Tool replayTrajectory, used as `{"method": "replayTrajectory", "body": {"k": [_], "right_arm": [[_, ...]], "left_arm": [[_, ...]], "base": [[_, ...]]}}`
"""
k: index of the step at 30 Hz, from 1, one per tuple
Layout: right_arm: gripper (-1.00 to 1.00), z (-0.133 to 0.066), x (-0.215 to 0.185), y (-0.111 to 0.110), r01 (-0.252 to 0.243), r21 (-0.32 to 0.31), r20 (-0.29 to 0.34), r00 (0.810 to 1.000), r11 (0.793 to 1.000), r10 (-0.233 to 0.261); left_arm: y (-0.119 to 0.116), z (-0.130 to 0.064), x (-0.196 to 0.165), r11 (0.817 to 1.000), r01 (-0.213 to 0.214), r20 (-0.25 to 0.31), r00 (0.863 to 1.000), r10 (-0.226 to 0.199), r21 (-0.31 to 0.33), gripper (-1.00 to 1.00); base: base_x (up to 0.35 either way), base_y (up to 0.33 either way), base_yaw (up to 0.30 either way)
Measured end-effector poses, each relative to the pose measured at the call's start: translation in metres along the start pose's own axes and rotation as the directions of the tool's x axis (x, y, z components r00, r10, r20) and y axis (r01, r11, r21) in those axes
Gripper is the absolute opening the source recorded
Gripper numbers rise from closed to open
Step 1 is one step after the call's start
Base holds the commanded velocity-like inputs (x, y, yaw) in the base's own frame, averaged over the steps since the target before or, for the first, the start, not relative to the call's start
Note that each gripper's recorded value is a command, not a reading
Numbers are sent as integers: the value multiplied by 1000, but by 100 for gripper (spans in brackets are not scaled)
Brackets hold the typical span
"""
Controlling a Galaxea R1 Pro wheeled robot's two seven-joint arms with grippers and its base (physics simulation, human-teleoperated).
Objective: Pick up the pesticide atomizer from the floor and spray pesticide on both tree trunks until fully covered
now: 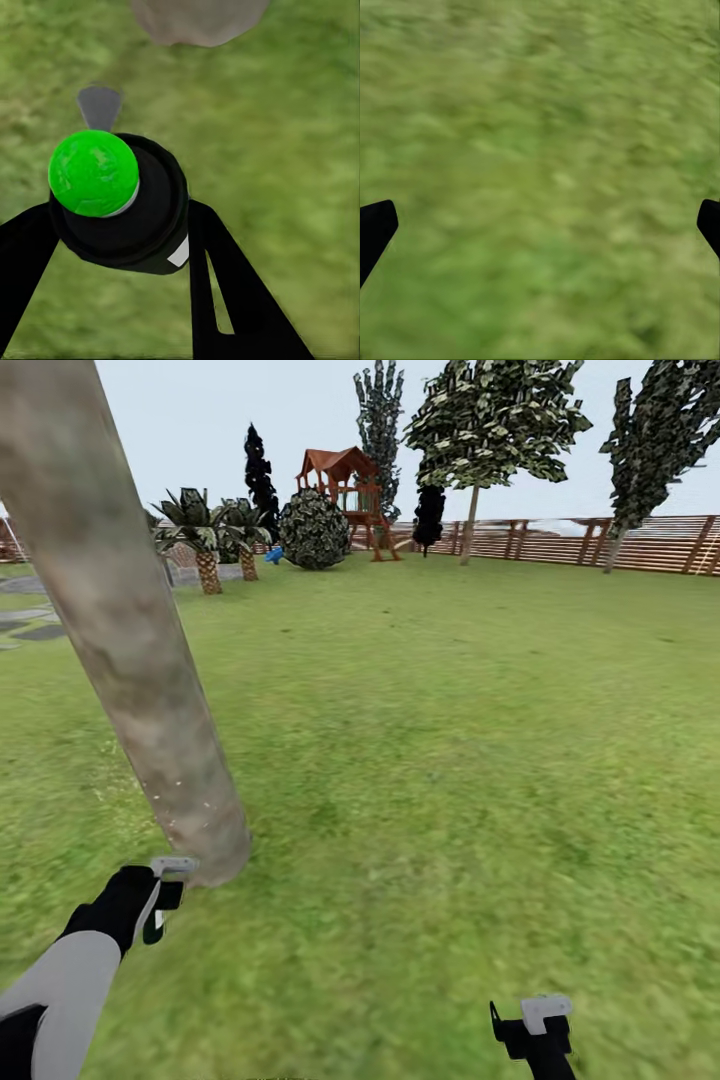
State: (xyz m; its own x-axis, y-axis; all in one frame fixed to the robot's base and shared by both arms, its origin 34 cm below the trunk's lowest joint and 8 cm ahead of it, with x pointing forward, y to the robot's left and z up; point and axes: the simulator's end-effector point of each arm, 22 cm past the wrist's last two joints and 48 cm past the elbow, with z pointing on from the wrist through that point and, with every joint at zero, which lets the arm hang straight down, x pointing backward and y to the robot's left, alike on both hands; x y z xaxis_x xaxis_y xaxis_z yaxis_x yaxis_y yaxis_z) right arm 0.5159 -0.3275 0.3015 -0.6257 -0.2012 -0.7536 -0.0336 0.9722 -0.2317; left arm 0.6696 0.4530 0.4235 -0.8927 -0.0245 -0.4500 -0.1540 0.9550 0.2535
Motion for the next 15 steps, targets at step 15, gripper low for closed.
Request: {"method": "replayTrajectory", "body": {"k": [15], "right_arm": [[100, 0, 0, 0, 0, 1, 0, 1000, 1000, 0]], "left_arm": [[6, 6, 21, 1000, -7, -18, 1000, 7, -21, -100]], "base": [[138, -170, 73]]}}
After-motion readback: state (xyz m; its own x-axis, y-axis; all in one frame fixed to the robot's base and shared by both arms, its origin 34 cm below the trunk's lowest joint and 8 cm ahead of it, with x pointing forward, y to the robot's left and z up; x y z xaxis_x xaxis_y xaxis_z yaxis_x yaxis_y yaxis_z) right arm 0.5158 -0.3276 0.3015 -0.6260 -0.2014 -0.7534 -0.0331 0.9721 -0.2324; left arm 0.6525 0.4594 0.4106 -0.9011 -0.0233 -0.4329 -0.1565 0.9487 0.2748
